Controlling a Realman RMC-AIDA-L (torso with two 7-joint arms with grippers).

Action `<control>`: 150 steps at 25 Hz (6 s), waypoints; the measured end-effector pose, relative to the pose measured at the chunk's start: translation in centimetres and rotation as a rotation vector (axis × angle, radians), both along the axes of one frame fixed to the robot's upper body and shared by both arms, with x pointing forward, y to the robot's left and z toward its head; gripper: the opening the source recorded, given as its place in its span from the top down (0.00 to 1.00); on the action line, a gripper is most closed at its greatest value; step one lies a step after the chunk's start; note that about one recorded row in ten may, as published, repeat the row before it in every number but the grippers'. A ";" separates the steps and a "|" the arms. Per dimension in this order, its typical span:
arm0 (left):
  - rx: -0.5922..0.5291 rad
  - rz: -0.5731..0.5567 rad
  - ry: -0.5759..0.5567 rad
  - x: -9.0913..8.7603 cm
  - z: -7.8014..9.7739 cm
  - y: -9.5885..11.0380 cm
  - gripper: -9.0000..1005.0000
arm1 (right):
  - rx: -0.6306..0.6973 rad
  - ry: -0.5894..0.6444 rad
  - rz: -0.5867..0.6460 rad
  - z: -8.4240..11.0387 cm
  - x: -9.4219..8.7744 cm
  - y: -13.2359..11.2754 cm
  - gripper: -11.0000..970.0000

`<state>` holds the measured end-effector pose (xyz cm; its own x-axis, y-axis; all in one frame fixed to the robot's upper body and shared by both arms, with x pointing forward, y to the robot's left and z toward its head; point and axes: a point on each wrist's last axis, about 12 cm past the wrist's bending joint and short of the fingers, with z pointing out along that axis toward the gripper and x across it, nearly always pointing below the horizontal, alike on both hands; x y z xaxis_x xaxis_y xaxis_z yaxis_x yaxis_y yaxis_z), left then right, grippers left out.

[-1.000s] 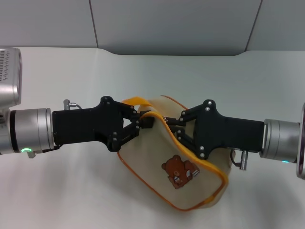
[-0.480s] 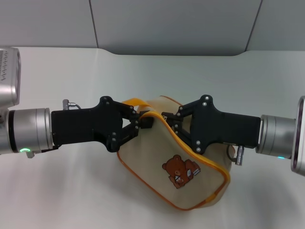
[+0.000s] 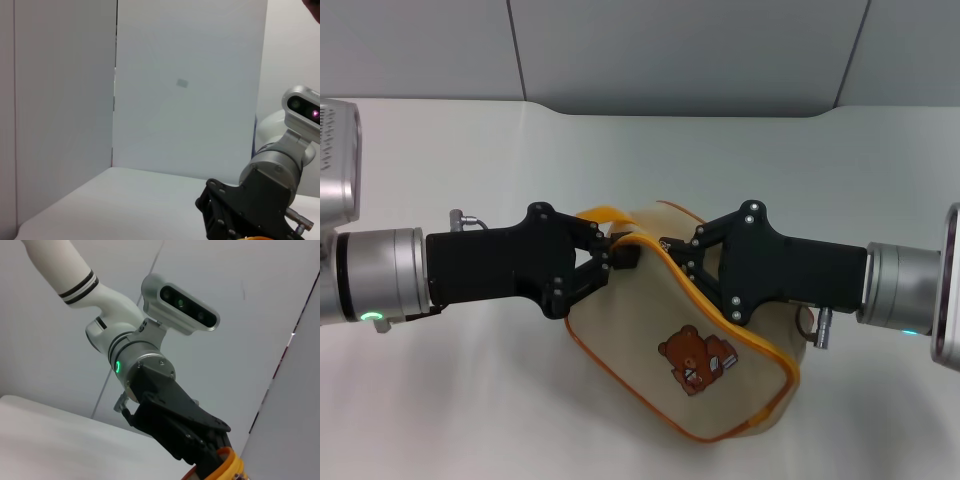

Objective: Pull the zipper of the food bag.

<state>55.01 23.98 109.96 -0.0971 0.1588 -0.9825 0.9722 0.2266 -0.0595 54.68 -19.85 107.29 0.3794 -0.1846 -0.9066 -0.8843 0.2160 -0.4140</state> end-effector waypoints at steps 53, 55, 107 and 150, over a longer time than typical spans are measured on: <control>-0.007 0.145 -0.022 0.4 -0.1 2.7 0.93 | 0.140 0.288 -0.230 -1.9 -4.6 -8.0 0.92; -0.009 0.141 -0.025 0.4 -0.1 2.7 0.93 | 0.090 0.302 -0.198 -2.3 -4.2 -7.0 0.84; -0.028 0.185 -0.030 1.2 0.2 2.3 0.93 | 0.030 0.289 0.003 -2.9 -6.7 -5.4 0.99; -0.208 -0.034 0.085 -3.3 1.2 4.5 0.27 | 0.230 0.511 0.032 1.9 -4.4 -8.8 0.24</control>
